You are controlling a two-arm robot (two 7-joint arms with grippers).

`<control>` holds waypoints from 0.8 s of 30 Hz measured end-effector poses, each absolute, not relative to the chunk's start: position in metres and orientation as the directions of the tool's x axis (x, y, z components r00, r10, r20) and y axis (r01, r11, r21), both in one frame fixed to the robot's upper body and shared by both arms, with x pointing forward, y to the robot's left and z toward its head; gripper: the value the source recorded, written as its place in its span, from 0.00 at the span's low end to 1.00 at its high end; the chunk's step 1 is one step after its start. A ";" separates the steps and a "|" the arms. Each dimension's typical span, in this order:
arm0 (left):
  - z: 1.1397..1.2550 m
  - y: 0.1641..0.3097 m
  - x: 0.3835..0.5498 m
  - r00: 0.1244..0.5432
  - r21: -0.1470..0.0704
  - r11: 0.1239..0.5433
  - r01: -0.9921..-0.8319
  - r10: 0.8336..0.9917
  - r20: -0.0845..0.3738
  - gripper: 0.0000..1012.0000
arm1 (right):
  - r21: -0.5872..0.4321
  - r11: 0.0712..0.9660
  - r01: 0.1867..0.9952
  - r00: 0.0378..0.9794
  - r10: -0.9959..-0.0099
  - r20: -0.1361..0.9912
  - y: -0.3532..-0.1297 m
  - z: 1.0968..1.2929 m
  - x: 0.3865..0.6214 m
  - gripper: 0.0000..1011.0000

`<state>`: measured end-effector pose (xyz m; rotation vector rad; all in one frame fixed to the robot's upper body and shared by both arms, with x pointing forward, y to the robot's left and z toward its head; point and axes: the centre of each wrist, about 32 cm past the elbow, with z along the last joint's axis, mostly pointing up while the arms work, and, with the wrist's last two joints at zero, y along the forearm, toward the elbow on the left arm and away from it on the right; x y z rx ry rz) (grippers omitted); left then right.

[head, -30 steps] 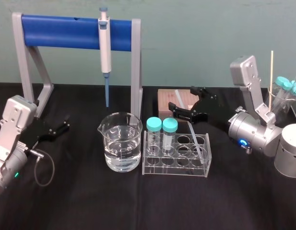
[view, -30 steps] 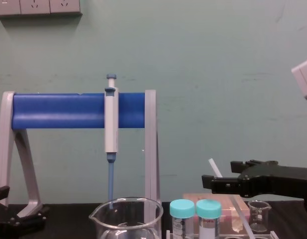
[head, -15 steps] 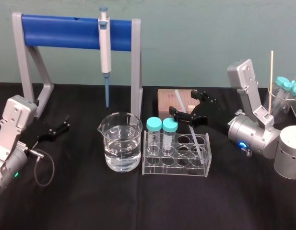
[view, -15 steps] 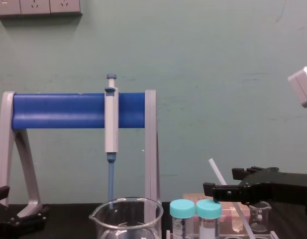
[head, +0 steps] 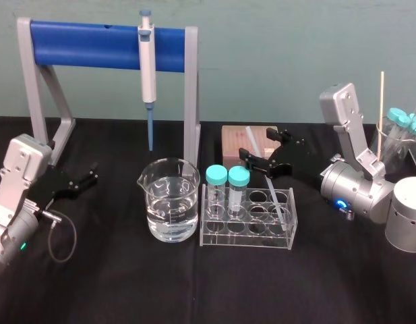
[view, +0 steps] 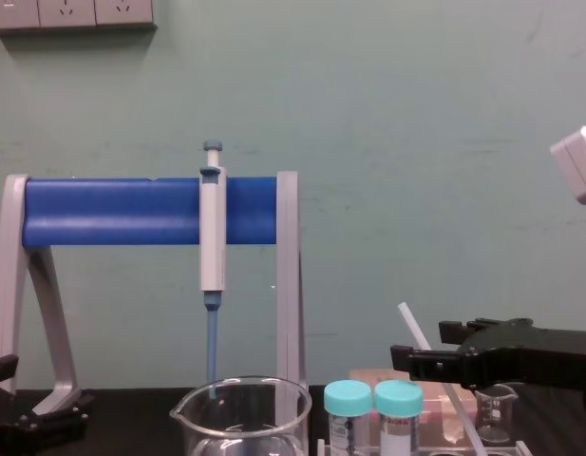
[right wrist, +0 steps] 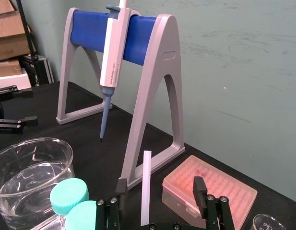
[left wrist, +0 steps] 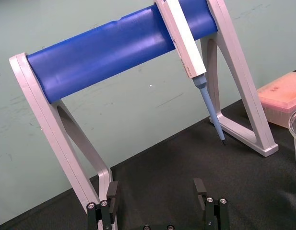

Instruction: Pick up the stirring rod with one hand, then place it down.

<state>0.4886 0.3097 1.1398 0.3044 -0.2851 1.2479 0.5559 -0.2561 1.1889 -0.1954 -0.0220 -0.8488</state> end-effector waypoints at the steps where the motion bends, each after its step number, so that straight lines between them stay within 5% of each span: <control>1: 1.140 0.310 0.489 0.292 0.070 0.287 -0.955 0.880 0.374 0.99 | -0.163 0.644 0.747 0.662 -0.743 0.097 -0.256 1.189 0.556 0.87; 24: 1.140 0.310 0.489 0.292 0.070 0.287 -0.955 0.880 0.374 0.99 | -0.160 0.644 0.748 0.661 -0.744 0.095 -0.256 1.189 0.556 0.17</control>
